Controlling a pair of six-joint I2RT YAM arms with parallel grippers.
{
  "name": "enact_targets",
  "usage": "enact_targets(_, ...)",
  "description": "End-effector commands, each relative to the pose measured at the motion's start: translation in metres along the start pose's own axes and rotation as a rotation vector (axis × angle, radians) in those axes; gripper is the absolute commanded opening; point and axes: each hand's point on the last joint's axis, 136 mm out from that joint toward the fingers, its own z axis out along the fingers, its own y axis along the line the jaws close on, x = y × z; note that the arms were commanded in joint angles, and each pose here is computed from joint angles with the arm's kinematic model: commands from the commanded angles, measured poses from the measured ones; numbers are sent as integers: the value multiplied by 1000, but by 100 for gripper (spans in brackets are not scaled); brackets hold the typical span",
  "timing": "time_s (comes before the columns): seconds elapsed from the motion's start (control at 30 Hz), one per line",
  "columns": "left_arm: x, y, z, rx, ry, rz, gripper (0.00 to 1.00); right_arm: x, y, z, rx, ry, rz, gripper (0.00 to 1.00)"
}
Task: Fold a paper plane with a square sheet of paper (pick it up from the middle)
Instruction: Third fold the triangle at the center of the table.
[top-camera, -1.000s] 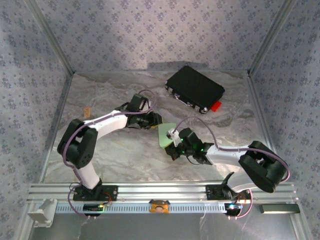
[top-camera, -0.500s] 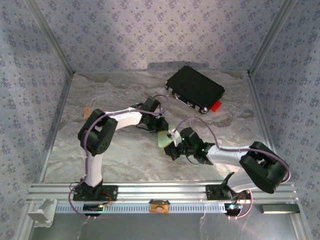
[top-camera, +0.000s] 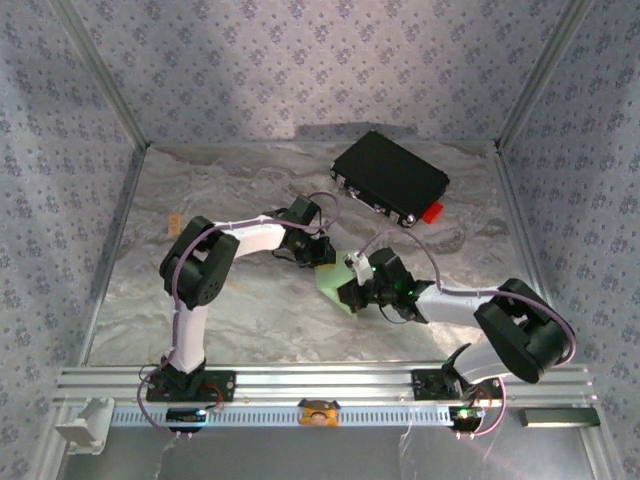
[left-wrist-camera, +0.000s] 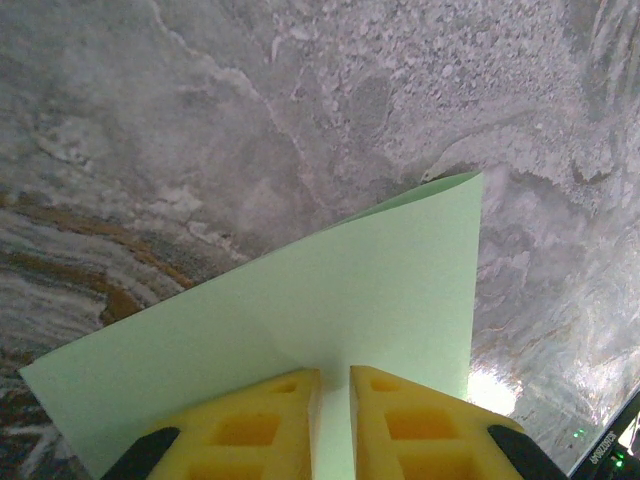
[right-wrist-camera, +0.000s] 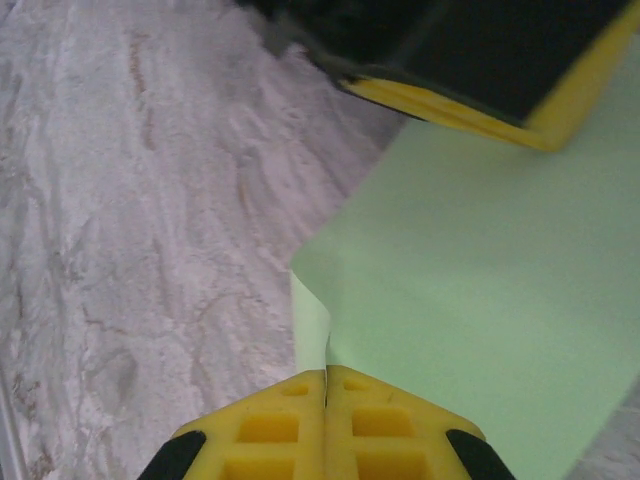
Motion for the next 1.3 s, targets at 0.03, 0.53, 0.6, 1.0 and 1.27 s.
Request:
enact_targets(0.03,14,24,14,-84,52,-18,17,3,-8,4,-1,49,77,0)
enact_targets(0.53,14,21,13,-75,49,-16,17,-3,-29,8,53,46,158,0)
enact_targets(0.6,13,21,12,-76,47,-16,17,-2,-29,9,52,52,160,0)
enact_targets(1.0,14,21,12,-78,48,-18,16,6,-31,12,50,92,184,0)
enact_targets(1.27,14,21,12,-78,48,-18,17,6,-36,12,79,88,189,0)
